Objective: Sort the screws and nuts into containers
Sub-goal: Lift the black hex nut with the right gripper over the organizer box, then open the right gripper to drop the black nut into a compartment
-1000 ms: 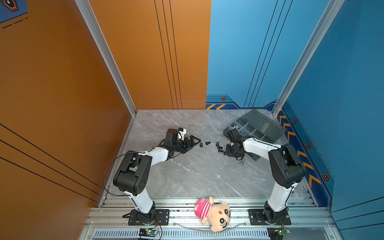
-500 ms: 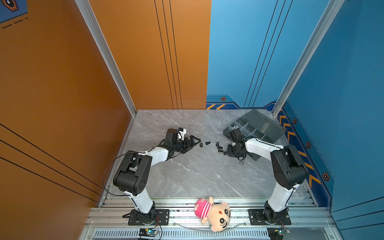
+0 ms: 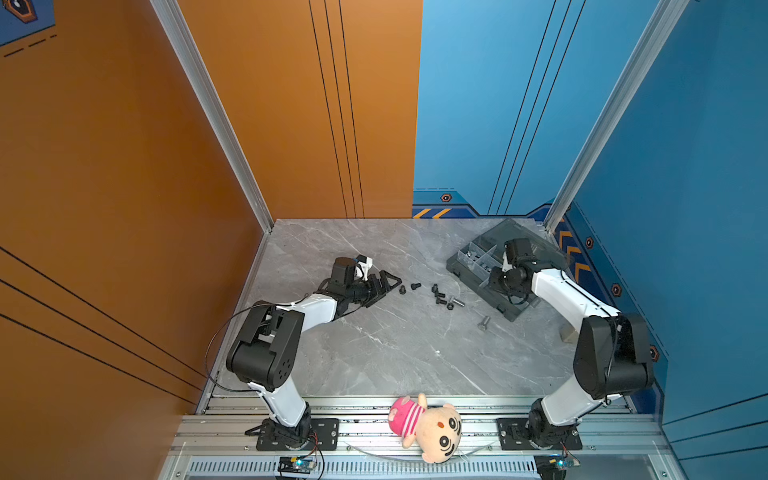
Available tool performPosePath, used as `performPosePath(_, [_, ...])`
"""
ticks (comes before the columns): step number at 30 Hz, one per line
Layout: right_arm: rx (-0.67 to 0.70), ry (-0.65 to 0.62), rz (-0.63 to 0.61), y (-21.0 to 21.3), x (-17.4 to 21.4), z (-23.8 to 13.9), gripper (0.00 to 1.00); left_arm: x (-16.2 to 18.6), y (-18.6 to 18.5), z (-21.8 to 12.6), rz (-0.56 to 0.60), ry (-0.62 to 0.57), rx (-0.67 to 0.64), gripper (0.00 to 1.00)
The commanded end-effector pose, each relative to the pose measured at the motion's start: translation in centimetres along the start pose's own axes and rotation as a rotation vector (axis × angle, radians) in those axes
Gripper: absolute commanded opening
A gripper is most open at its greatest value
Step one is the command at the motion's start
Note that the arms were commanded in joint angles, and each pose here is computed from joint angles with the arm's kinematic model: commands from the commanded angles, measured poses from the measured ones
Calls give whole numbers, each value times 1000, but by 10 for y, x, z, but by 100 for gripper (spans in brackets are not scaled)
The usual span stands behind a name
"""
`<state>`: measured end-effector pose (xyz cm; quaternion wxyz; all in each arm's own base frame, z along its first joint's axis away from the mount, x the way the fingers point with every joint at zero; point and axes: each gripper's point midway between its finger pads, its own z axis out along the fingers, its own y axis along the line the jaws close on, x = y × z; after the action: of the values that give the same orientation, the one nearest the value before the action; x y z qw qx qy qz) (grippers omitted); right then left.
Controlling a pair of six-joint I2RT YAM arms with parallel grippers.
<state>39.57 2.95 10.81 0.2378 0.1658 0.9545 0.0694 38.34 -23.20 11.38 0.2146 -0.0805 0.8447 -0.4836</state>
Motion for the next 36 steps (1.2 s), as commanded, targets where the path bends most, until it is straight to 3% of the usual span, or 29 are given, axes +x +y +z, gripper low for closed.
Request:
performPosePath(1, [35, -32, 22, -16, -21, -11, 4, -2, -2, -2, 5, -2, 11, 98])
performPosePath(11, [76, -23, 87, -34, -65, 23, 5, -4, -3, -1, 7, -5, 11, 98])
performPosePath(18, [70, 12, 107, -32, -68, 50, 6, -4, -2, -2, 5, -6, 9, 97])
performPosePath(22, [77, 33, 106, -33, -61, 58, 13, -5, -2, -2, 4, -8, 7, 98])
performPosePath(24, [83, 42, 104, -35, -59, 60, 27, -6, -2, -2, 5, -9, 8, 98])
performPosePath(27, [78, 42, 98, -33, -60, 58, 37, -6, -3, -2, 6, -9, 10, 97])
performPosePath(36, [-53, 1, 88, -8, -62, 15, 45, -6, -2, -6, 10, -16, -2, 98])
